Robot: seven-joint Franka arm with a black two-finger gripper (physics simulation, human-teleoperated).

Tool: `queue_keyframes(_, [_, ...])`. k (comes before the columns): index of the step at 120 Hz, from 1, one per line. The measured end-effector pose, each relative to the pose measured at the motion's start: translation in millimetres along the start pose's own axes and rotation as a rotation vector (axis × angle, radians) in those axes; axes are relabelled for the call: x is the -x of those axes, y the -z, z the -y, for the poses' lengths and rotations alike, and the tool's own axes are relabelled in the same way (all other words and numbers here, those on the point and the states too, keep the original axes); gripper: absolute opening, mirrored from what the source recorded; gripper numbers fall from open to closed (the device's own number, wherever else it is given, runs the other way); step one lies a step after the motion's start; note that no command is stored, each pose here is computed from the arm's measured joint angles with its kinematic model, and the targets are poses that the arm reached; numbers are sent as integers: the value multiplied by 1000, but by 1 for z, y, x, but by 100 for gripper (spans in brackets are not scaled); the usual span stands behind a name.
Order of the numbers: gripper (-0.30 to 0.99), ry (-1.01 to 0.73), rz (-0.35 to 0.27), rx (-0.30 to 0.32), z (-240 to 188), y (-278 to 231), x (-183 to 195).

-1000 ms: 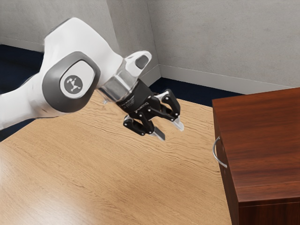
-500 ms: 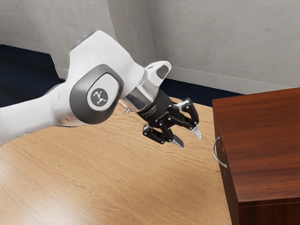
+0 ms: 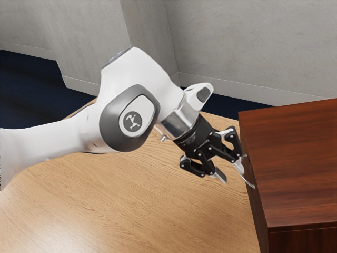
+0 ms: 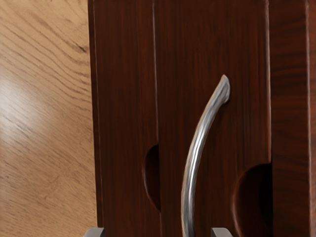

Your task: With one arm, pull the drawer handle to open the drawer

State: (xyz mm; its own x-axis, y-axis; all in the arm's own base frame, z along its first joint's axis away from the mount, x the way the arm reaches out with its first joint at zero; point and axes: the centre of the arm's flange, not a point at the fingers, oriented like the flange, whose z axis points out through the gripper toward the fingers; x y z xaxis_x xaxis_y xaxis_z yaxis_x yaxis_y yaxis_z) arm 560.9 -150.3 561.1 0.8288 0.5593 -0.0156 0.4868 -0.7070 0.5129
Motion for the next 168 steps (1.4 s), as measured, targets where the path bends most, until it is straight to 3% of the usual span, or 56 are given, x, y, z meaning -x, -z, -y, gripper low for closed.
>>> queue_keyframes(65, [22,10,-21,17,-5,-4,-6])
queue_keyframes(168, [0,19,-15,6,-1,-11,-6])
